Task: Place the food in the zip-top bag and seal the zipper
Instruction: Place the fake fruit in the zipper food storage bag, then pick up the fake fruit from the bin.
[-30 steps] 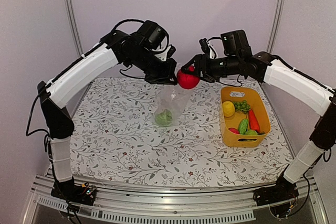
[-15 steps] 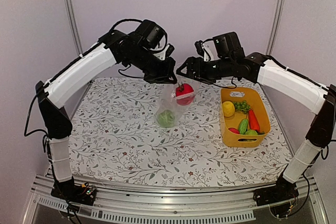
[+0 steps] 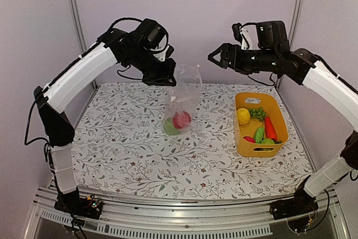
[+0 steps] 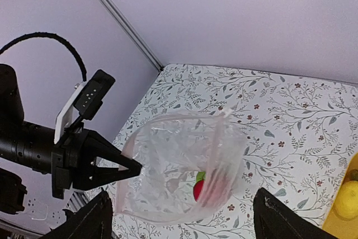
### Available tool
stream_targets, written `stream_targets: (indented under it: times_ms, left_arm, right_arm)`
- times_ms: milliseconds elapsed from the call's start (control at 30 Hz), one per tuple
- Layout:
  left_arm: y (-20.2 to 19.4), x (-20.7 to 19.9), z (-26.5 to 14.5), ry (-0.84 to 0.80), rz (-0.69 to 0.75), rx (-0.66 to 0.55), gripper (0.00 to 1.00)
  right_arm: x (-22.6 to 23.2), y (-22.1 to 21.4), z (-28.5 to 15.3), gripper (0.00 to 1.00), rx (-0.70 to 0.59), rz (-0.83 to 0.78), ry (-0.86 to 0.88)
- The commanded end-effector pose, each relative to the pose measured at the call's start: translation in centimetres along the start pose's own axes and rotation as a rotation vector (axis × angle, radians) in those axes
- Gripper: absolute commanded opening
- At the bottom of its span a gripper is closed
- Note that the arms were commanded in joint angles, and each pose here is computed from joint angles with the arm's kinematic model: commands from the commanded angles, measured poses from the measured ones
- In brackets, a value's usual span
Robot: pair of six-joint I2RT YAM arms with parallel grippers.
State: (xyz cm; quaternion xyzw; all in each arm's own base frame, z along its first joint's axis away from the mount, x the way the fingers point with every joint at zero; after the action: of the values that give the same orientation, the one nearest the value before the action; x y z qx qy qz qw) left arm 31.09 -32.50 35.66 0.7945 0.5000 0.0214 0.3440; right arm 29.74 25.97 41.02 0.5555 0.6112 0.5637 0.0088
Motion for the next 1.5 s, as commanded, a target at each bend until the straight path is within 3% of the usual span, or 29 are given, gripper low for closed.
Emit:
stream_targets:
  times_ms: [0, 167, 400, 800, 1467]
  left_arm:
    - [0.2, 2.1, -3.8, 0.055, 0.002, -0.031, 0.00]
    - [-0.2, 2.7, -3.5, 0.090, 0.027, -0.010, 0.00]
    - [0.3, 2.3, -2.8, 0.041, 0.017, -0.008, 0.00]
    - [-0.1, 2.3, -2.4, 0.029, 0.018, 0.009, 0.00]
    - [-0.4, 2.4, -2.3, 0.027, 0.018, 0.026, 0.00]
  right_arm:
    - [-6.4, 1.5, -3.1, 0.85, -0.054, 0.011, -0.186]
    - [-11.8, 1.1, -3.8, 0.82, -0.009, 0.057, -0.329]
    - [-18.4, -1.9, -1.7, 0.76, 0.147, 0.180, -0.437]
    - [-23.5, -3.9, 1.6, 0.72, 0.282, 0.223, -0.586]
    - [-30.9, -6.7, 8.9, 0.83, 0.455, 0.234, -0.740]
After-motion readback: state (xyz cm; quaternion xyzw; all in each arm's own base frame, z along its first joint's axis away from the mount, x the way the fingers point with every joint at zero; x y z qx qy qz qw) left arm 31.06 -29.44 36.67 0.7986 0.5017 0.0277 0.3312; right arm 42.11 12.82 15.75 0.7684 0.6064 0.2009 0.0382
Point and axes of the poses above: each gripper's point midway between its finger pads, its own z axis out along the fingers, its own x axis along the line the jaws close on, y = z × x, the point moved 8 cm from there along -z, back along the fingers, and after that the axes turned 10 degrees about z, right-handed, at the moved point
